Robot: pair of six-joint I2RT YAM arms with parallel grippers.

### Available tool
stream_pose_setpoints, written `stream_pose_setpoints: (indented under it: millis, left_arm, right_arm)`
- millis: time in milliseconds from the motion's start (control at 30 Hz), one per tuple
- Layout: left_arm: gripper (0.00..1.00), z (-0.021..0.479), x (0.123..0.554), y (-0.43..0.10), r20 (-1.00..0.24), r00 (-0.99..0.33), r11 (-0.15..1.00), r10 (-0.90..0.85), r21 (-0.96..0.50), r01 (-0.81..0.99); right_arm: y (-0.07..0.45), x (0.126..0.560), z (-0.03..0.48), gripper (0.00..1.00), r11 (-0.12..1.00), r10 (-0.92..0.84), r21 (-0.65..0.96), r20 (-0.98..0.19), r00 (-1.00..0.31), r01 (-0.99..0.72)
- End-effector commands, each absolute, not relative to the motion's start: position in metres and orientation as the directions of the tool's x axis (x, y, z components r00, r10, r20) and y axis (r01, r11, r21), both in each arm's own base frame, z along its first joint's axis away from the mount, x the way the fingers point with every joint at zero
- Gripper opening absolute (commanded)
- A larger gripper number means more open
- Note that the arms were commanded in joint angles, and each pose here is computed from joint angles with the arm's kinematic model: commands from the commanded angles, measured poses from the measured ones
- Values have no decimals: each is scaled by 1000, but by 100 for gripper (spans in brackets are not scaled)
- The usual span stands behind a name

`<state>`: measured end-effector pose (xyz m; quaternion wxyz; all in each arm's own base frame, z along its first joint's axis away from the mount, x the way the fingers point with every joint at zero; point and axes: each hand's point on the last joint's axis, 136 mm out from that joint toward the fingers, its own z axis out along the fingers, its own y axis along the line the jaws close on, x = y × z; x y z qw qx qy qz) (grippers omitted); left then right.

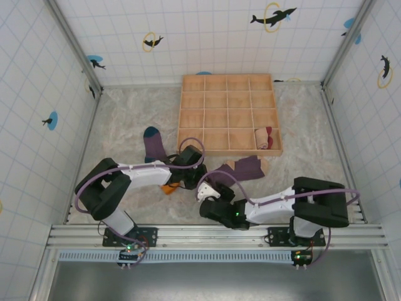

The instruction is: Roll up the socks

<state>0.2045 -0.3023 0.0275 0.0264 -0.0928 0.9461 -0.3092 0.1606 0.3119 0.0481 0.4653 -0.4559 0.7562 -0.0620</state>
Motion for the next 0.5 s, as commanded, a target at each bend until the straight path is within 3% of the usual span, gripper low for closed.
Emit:
stream_pose_setpoints:
  millis: [0, 300, 367, 467]
  left_arm:
    - [0, 22, 194, -291, 37, -985, 810, -170, -564, -161]
    - [0, 25, 192, -287, 41, -985, 803, -170, -573, -162]
    - [0, 27, 193, -287, 37, -985, 801, -170, -577, -160]
    - [0, 28, 195, -286, 36, -984, 799, -174, -579, -162]
  right_arm:
    - [320, 167, 52, 66, 565, -765, -577, -635, -112, -590]
    - [315, 174, 21, 48, 507, -837, -661, -531, -132, -553]
    - [315, 173, 16, 38, 499, -844, -665, -519, -137, -555]
    - [312, 174, 11, 11, 506, -842, -651, -517, -158, -566]
